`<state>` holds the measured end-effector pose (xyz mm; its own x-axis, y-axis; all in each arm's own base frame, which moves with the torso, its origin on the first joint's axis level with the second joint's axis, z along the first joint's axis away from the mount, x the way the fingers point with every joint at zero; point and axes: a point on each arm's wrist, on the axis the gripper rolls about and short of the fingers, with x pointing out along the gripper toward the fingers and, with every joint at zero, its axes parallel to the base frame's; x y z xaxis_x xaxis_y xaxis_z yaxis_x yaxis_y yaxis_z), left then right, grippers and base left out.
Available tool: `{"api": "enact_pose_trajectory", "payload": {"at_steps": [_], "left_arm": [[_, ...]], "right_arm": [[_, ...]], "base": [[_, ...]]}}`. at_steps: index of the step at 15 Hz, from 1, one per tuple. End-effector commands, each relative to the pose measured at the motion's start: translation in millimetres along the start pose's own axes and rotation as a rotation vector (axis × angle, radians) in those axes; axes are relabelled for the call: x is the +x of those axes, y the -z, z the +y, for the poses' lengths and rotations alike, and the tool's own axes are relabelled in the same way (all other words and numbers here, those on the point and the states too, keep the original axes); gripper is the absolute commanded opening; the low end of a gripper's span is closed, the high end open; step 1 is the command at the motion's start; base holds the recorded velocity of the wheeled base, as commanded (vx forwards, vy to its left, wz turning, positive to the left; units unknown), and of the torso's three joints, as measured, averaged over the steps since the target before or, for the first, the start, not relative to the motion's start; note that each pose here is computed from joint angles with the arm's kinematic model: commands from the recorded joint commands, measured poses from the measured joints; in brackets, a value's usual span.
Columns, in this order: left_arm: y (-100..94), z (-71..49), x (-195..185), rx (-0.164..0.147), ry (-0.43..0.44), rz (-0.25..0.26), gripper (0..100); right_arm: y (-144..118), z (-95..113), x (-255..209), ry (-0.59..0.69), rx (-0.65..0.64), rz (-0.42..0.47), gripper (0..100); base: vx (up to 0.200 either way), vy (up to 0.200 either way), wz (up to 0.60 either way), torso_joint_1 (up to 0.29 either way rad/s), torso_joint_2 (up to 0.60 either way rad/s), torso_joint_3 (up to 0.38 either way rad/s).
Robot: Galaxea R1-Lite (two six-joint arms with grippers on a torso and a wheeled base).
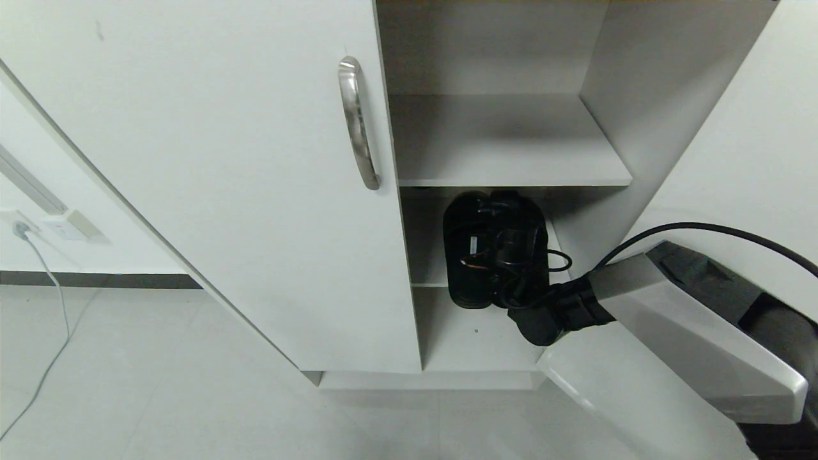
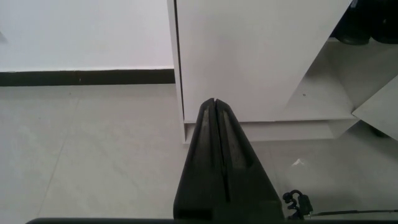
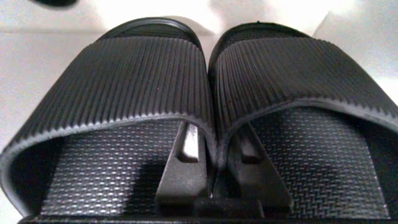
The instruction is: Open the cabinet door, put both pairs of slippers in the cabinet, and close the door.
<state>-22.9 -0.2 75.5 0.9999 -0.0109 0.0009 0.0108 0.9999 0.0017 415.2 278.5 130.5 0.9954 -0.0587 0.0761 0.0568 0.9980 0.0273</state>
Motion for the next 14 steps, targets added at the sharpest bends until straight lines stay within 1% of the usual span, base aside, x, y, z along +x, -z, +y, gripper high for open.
{"api": "enact_pose_trajectory", "payload": {"at_steps": [1, 7, 10, 14], "left_arm": [[-0.1, 0.0, 0, 0.0, 0.0, 0.002, 0], [0.0, 0.0, 0, 0.0, 0.0, 0.001, 0], [0.0, 0.0, 0, 0.0, 0.0, 0.001, 0], [0.0, 0.0, 0, 0.0, 0.0, 0.001, 0]], "right_arm": [[-1, 2, 9, 0.005, 0.011, -0.01, 0], [0, 0, 18, 0.019, 0.018, -0.012, 0], [8, 0, 19, 0.02, 0.009, -0.001, 0], [10, 0, 20, 0.021, 0.008, 0.002, 0]], "base": [[0.0, 0.0, 0.0, 0.0, 0.0, 0.0], [0.0, 0.0, 0.0, 0.0, 0.0, 0.0], [0.0, 0.0, 0.0, 0.0, 0.0, 0.0], [0.0, 0.0, 0.0, 0.0, 0.0, 0.0]]}}
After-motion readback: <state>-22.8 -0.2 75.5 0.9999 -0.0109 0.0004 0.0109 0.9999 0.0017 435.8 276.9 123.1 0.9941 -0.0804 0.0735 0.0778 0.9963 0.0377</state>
